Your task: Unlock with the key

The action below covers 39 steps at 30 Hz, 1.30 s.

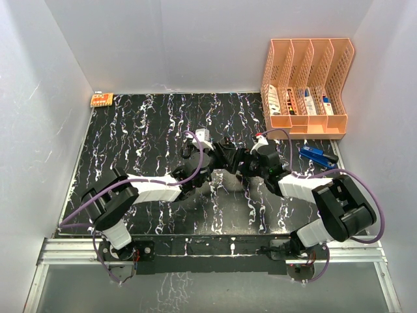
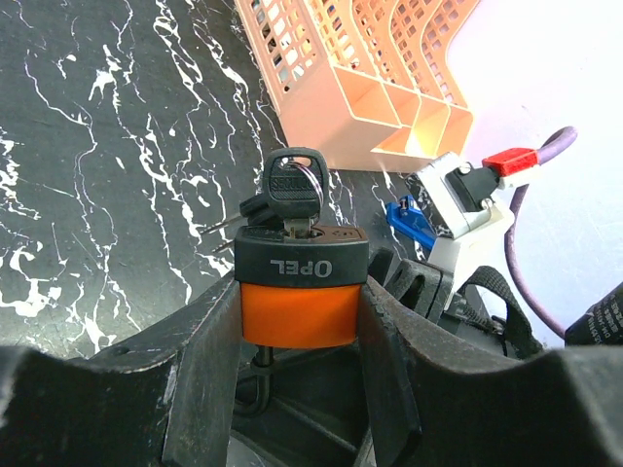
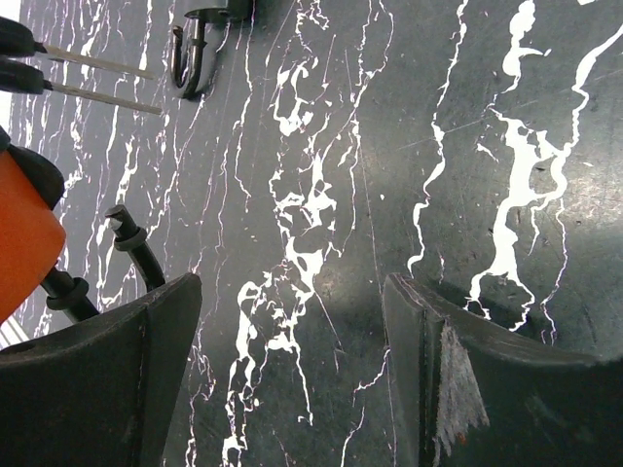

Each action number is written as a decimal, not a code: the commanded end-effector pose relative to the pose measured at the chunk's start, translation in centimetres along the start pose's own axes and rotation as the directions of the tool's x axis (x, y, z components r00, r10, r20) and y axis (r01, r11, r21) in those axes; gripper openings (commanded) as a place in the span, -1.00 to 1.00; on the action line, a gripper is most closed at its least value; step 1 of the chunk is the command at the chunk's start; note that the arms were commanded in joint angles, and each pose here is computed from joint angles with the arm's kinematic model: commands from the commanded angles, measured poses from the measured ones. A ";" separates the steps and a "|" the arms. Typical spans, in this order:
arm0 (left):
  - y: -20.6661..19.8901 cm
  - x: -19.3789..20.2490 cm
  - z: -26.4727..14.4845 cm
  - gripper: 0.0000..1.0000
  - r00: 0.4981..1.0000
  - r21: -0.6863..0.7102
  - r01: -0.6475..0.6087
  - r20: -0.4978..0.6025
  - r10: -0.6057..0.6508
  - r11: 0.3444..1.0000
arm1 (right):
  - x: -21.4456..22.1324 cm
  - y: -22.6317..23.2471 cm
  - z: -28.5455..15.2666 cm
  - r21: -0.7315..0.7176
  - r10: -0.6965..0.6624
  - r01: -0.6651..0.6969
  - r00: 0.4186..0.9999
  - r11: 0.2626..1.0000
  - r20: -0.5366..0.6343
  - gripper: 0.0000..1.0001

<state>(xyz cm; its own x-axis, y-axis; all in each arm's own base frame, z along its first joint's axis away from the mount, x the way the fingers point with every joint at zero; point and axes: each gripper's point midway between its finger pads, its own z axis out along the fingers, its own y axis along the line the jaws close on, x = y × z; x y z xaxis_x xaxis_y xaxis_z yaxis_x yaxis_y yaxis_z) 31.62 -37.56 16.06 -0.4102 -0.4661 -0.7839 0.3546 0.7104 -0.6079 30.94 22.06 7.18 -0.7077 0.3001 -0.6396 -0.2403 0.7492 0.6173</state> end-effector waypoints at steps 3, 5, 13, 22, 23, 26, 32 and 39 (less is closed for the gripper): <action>-1.6 -3.3 -0.5 -1.00 0.995 0.023 0.021 0.093 -0.023 1.000 | -3.6 0.7 -0.5 0.041 -0.011 0.006 0.992 0.999 0.126 0.50; -0.7 -4.0 -0.9 -1.00 0.994 -0.036 -0.020 0.103 0.024 0.999 | -3.8 -0.4 -1.2 0.097 -0.009 -0.006 0.989 0.995 0.146 0.50; 4.0 -4.1 -1.8 -1.00 0.975 -0.255 -0.214 0.002 0.222 0.943 | -6.5 -1.7 -5.8 0.210 -0.049 -0.013 0.956 0.978 0.289 0.54; 9.5 -0.4 -1.3 -1.00 0.950 -0.342 -0.301 -0.184 0.251 0.890 | -8.7 0.1 -8.5 0.214 -0.150 0.082 0.933 0.973 0.326 0.96; 9.8 0.0 -1.1 -1.00 0.950 -0.342 -0.299 -0.196 0.243 0.891 | -8.7 0.0 -8.5 0.220 -0.154 0.086 0.936 0.972 0.316 0.96; 10.5 1.0 -0.1 -1.00 0.947 -0.349 -0.298 -0.224 0.230 0.889 | -8.5 0.2 -8.4 0.213 -0.157 0.094 0.940 0.973 0.304 0.96; 10.5 2.6 2.9 -1.00 0.941 -0.337 -0.292 -0.270 0.206 0.895 | -8.5 0.3 -8.7 0.212 -0.166 0.102 0.936 0.972 0.311 0.96; 10.8 5.0 5.4 -1.00 0.930 -0.317 -0.283 -0.323 0.178 0.905 | -8.5 0.3 -8.9 0.214 -0.175 0.111 0.935 0.971 0.308 0.96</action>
<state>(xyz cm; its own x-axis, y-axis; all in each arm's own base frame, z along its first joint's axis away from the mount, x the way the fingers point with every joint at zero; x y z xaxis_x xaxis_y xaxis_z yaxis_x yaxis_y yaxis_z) 36.81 -33.37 3.24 -0.5945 -0.0920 -0.7988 0.1540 0.9620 -0.2255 30.01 14.39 13.61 -0.4912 0.3186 -0.8107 -0.1331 0.8923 0.4314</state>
